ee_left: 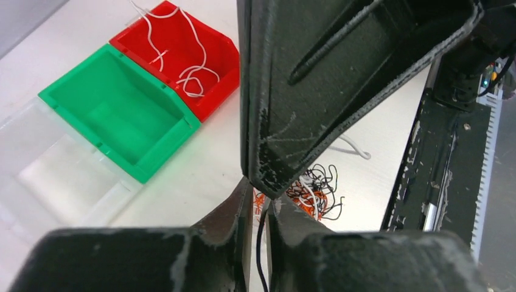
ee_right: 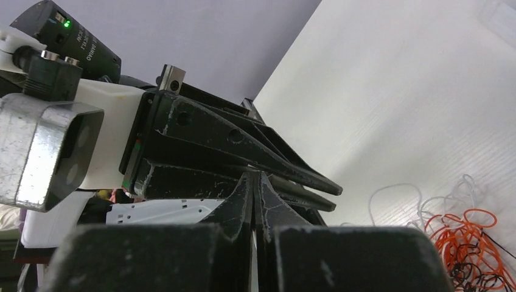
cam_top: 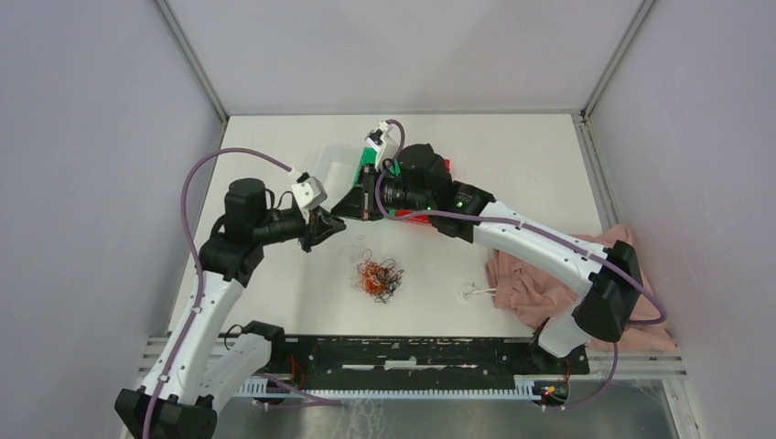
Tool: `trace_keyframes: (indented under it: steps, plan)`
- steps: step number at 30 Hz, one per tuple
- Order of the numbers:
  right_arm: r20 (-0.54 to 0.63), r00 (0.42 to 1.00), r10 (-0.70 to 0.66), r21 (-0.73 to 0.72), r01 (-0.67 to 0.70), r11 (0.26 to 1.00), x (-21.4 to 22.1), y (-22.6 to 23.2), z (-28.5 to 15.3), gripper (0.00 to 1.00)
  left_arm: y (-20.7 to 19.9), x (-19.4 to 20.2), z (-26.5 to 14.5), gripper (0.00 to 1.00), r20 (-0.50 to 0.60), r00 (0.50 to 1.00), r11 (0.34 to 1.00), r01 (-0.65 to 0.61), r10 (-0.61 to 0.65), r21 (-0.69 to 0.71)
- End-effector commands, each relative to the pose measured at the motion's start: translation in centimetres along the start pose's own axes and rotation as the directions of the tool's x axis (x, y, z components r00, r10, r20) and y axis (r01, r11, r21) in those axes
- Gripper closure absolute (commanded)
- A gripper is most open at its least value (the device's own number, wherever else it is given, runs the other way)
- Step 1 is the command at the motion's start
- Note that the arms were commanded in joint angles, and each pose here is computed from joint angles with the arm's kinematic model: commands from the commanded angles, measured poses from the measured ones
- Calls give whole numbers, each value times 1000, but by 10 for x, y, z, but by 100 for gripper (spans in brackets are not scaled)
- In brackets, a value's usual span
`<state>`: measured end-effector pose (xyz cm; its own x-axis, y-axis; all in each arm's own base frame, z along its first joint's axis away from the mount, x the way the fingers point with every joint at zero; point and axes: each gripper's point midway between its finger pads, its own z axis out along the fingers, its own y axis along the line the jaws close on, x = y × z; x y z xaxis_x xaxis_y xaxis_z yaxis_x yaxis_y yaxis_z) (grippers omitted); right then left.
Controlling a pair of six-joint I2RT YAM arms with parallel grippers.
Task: Untangle the cables
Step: Untie the cable.
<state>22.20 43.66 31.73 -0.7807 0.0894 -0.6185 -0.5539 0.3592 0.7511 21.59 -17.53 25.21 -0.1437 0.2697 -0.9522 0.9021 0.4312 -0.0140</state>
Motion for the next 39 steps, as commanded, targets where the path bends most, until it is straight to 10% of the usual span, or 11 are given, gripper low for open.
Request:
trace_keyframes:
  steps: [1, 14, 25, 39]
  plan:
    - [45, 999, 3, -103, 1, 995, -15, 32, -4, 100, 6, -22, -2, 87, 83, 996, 999, -16, 20, -47]
    - [192, 973, -129, -27, 137, 990, -77, 64, -44, 100, -4, -69, -18, 96, 194, 981, 998, 30, -18, -58]
    - [220, 974, -61, -147, 95, 985, -95, 100, -49, 100, -49, -59, -25, 30, 213, 977, 992, -13, -14, 123]
    - [235, 969, 73, -236, -16, 972, -99, 109, -42, 100, -25, -54, 25, 49, 267, 956, 993, 106, -118, 60]
